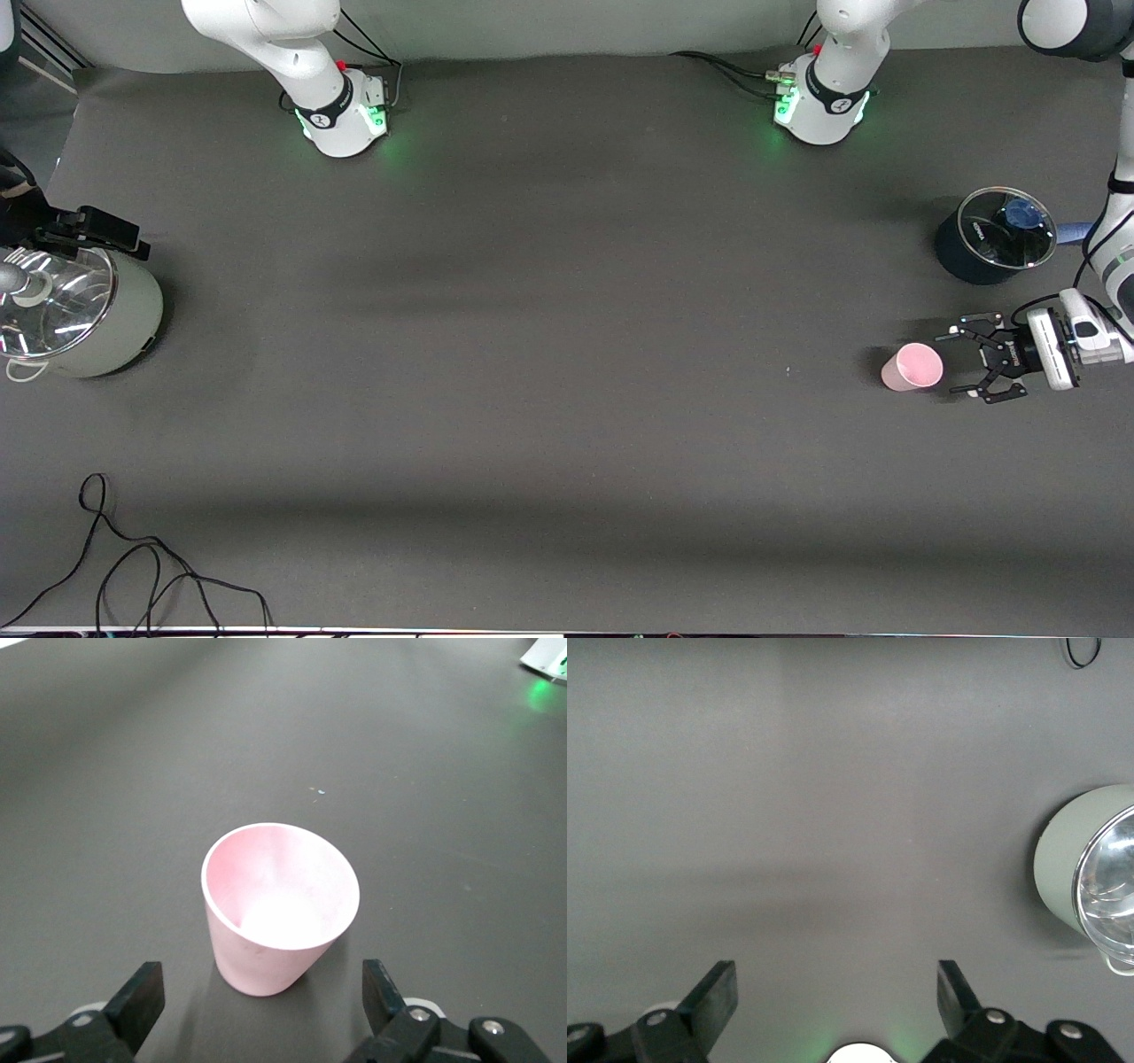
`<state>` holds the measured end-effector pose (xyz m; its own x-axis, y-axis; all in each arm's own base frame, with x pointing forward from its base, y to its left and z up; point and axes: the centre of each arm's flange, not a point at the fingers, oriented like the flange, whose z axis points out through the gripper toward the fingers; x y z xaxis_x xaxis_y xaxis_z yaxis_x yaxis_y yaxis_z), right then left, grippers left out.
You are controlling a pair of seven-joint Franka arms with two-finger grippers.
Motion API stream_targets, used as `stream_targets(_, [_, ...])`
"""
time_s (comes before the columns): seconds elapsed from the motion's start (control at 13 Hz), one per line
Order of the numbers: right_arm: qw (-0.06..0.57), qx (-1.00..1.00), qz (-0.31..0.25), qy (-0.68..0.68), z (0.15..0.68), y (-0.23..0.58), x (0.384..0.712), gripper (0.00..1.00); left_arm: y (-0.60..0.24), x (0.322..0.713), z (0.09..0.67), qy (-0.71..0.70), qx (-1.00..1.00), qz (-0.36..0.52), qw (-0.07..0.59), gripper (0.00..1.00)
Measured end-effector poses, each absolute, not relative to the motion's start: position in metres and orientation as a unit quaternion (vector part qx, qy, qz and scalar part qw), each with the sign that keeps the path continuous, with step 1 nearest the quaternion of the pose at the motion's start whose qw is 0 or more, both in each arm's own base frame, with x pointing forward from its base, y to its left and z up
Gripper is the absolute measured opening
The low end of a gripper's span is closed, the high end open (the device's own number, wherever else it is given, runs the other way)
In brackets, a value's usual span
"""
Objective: Transfer pink cup from left to right arm
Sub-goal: 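Lower the left gripper over the pink cup and open it, then close the left gripper on the pink cup's rim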
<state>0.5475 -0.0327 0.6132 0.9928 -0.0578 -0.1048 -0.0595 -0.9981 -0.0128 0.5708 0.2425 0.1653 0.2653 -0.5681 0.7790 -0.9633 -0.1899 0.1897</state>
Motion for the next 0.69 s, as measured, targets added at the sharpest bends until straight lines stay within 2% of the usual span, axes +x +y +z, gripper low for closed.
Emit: stream_targets(0.69, [0.008, -0.998, 0.053, 0.029, 0.613, -0.033, 0.548, 1.00, 0.225, 0.566, 0.125, -0.548, 0.675, 0.334, 0.364, 1.00])
